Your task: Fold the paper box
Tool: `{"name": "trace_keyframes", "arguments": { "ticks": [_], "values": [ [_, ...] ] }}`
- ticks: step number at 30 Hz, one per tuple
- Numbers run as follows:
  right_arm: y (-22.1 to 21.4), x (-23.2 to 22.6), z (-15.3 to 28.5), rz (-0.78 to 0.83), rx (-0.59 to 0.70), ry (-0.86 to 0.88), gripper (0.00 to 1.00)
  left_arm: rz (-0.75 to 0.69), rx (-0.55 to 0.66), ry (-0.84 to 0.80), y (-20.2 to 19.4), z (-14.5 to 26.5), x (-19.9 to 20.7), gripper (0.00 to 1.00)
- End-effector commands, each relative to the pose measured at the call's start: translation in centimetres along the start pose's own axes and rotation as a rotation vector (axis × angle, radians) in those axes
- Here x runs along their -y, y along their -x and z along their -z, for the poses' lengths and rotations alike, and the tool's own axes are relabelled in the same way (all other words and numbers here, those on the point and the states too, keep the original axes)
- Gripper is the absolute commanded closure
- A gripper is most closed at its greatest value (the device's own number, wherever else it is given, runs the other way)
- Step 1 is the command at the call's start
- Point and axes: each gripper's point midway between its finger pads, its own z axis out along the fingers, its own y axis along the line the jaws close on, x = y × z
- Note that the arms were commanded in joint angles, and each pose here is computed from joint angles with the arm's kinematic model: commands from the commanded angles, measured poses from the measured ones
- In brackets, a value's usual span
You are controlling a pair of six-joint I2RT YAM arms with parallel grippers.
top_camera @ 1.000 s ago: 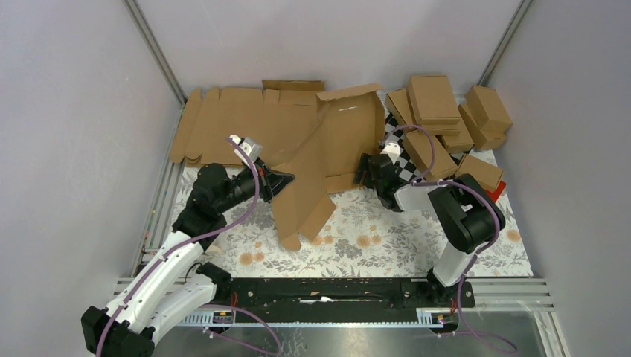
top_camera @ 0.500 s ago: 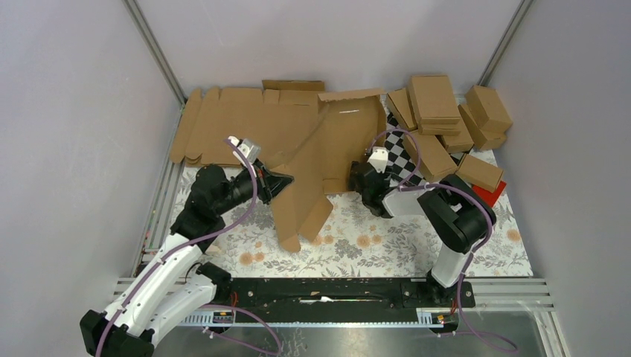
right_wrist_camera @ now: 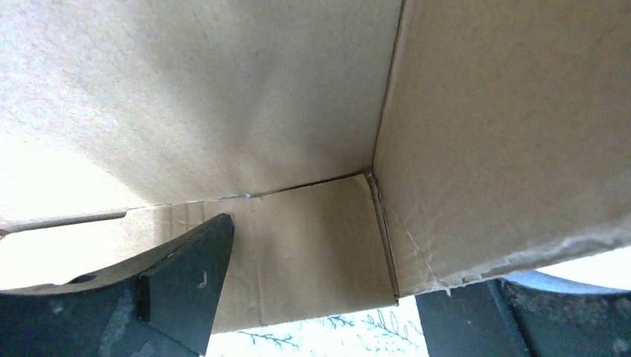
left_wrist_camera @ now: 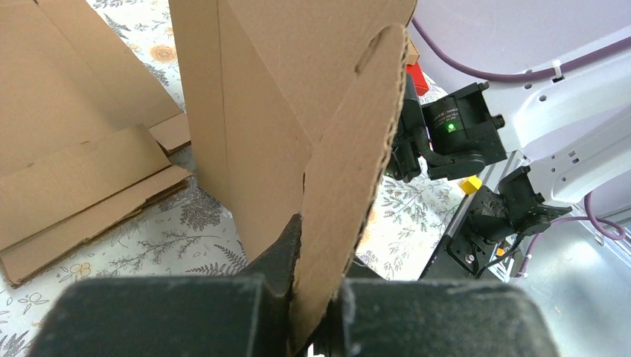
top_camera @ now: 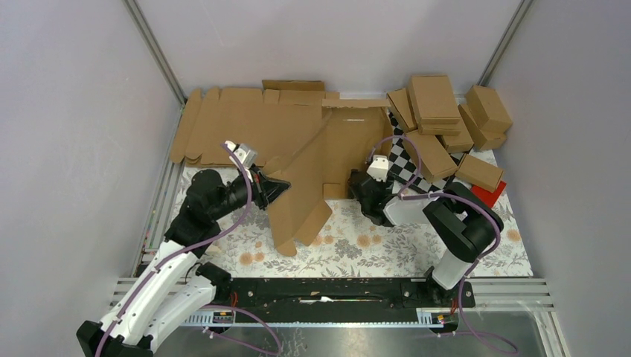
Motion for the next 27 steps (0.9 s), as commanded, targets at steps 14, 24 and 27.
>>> {"name": "trace_keyframes", "arguments": {
  "ticks": [14,24,27],
  "values": [
    [-1.0,1.8,4.2,0.008,-0.011,0.073,0.05,0.045,-0.038,0.022,-1.4,0.3,-0.3,1.00],
    [-0.3,1.6,5.0,-0.055,0.027,0.135,0.00,0.018,-0.047,0.025,-1.0,0.2,-0.3,1.00],
    [0.1,2.0,5.6,-0.075,0.048,0.141,0.00,0.011,-0.049,0.028,-0.8,0.2,-0.3,1.00]
  ]
}}
